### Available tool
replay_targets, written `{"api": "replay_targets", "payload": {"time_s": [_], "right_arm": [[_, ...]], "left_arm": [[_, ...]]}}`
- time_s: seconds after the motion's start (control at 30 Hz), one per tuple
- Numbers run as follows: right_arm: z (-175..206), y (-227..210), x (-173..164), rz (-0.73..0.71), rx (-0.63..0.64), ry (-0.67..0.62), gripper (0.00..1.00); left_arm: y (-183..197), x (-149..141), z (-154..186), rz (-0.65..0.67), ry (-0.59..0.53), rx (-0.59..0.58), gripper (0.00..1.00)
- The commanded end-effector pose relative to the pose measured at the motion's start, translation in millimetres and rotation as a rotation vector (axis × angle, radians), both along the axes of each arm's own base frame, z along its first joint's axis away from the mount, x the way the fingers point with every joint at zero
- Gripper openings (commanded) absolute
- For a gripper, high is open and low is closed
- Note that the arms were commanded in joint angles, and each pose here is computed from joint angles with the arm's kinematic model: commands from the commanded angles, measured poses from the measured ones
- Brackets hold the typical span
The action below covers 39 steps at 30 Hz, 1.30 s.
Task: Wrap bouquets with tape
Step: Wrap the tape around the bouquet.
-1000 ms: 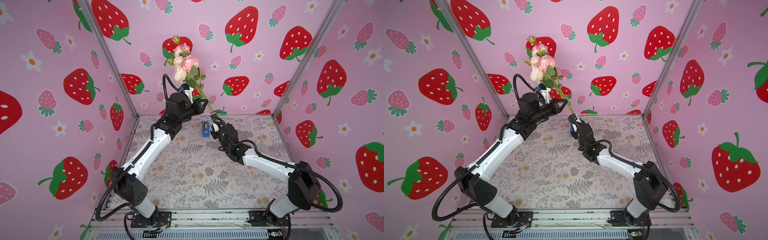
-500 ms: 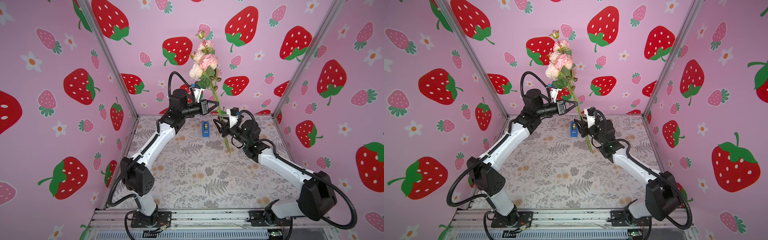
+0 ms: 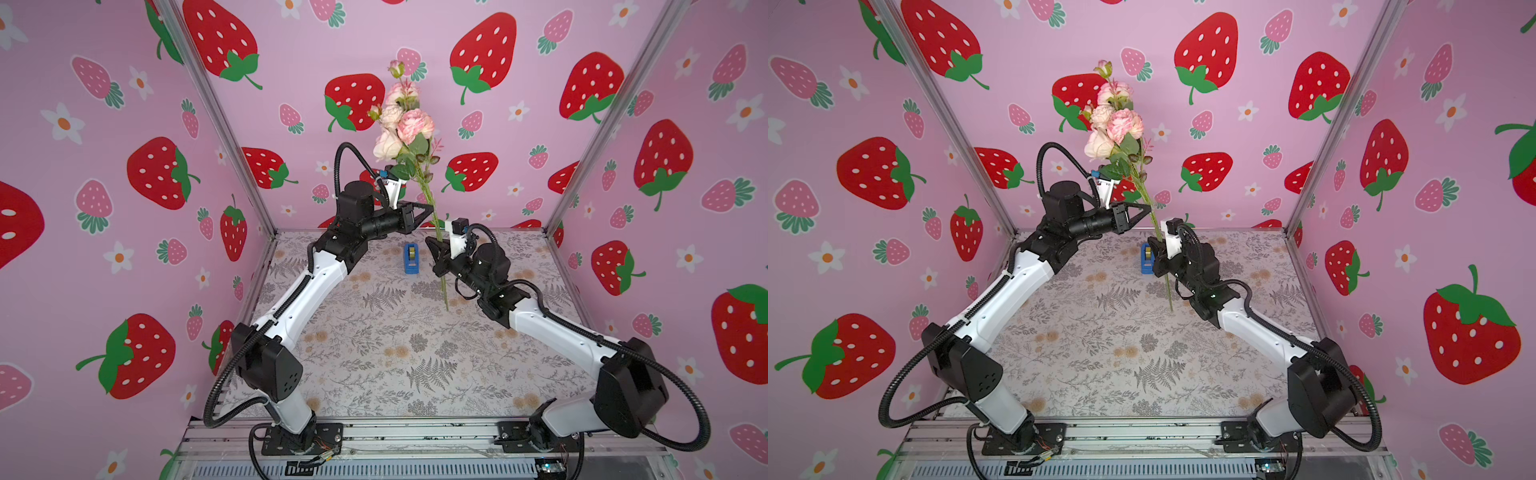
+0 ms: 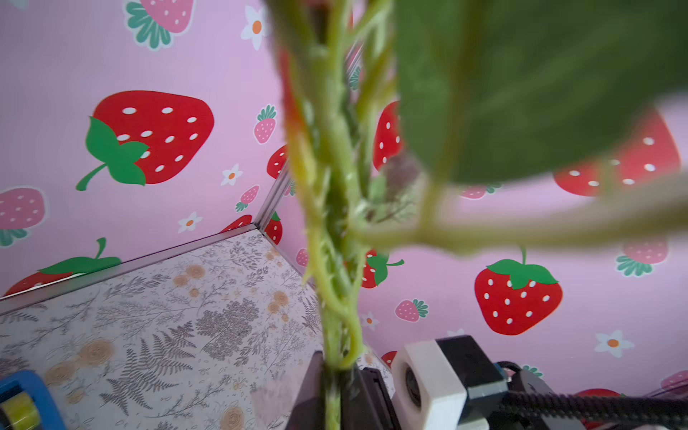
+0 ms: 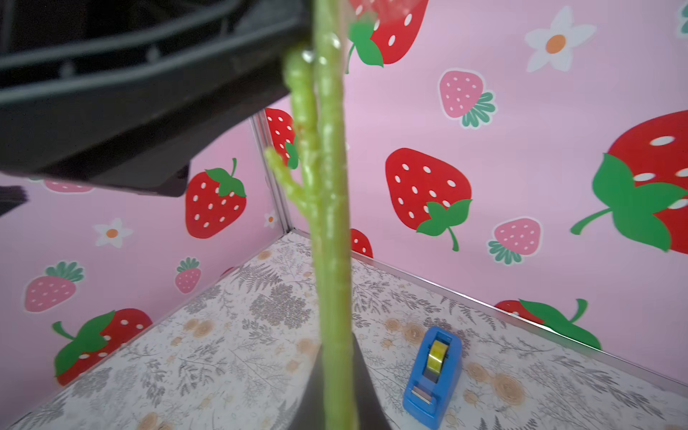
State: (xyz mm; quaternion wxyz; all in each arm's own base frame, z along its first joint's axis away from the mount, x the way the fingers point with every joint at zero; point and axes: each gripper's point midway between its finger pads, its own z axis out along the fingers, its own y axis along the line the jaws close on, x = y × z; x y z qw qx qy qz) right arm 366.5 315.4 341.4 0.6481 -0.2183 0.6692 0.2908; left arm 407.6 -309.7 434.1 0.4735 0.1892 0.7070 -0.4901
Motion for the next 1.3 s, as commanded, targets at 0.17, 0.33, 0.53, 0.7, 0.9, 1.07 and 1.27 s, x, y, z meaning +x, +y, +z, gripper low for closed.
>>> {"api": "replay_targets", "payload": {"time_s": [0.17, 0.33, 0.53, 0.7, 0.9, 1.07, 1.27], "right_arm": [[14.9, -38.7, 34.1, -0.286, -0.099, -0.082, 0.0], [15.1, -31.3, 34.6, -0.318, -0.174, -0.126, 0.0], [16.0, -20.3, 30.5, -0.337, -0.228, -0.175, 0.0], [13.0, -16.2, 28.1, -0.363, -0.265, -0.192, 0.0], [13.9, -12.9, 24.3, -0.397, -0.31, -0.225, 0.0], [13.8, -13.0, 24.9, -0.432, -0.32, -0.222, 0.0], [15.2, -13.7, 16.4, -0.392, -0.234, -0.172, 0.48]], "left_arm": [[29.6, 11.5, -3.5, 0.192, 0.053, 0.017, 0.43], [18.9, 11.4, 1.5, 0.263, 0.096, -0.024, 0.71], [1.0, 27.7, -0.9, 0.394, 0.168, -0.054, 0.74], [-9.4, 34.7, 6.0, 0.471, 0.157, -0.035, 0.61], [-1.3, 45.2, -2.7, 0.559, 0.193, -0.027, 0.21], [-3.0, 48.0, -1.7, 0.567, 0.203, -0.024, 0.0], [-14.4, 46.9, 7.3, 0.428, 0.171, -0.067, 0.0]]}}
